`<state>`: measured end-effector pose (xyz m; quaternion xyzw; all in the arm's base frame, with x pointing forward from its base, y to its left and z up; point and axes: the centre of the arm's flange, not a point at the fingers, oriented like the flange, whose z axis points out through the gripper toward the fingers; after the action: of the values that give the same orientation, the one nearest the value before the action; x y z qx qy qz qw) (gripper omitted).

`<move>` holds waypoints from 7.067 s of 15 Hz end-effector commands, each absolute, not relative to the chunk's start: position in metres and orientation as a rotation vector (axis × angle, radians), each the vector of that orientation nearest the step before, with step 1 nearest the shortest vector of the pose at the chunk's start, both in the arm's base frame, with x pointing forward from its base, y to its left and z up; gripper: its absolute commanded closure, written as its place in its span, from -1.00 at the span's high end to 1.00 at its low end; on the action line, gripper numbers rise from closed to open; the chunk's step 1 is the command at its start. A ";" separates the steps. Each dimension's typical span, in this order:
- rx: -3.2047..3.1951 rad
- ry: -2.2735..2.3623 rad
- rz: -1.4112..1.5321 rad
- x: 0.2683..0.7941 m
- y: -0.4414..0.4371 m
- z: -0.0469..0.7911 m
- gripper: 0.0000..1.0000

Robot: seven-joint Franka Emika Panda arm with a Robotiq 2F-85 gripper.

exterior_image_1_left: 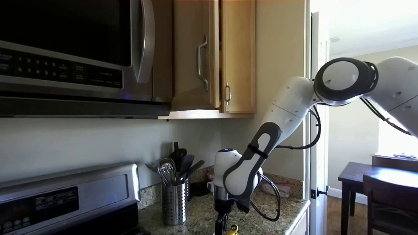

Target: Open the top cabinet then pick up the yellow object on the counter place it inside the cabinet and then close the cabinet

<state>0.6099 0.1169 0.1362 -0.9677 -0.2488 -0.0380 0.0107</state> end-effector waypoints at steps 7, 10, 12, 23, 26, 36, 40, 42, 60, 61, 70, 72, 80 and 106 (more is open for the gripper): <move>-2.998 -0.793 -0.123 0.610 0.109 0.130 -0.26; -3.006 -0.801 -0.114 0.606 0.111 0.142 -0.66; -3.023 -0.817 -0.113 0.604 0.111 0.151 -0.81; -3.119 -0.856 -0.024 0.589 0.103 0.259 -0.84; -3.142 -0.846 -0.072 0.583 0.099 0.304 -0.83; -3.222 -0.632 -0.345 0.595 0.071 0.444 -0.84; -3.228 -0.565 -0.504 0.606 0.062 0.498 -0.84; -3.220 -0.535 -0.582 0.613 0.060 0.523 -0.85; -3.061 -0.505 -1.164 0.662 0.056 0.663 -0.84; -3.044 -0.519 -1.190 0.669 0.057 0.662 -0.85; -2.913 -0.675 -1.386 0.731 0.065 0.657 -0.84; -2.880 -0.708 -1.403 0.742 0.068 0.653 -0.84; -2.830 -0.773 -1.442 0.766 0.071 0.631 0.02; -2.884 -0.569 -1.384 0.674 0.055 0.642 1.00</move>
<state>0.7470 0.0692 0.6319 -0.8746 -0.2006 -0.4378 -0.0553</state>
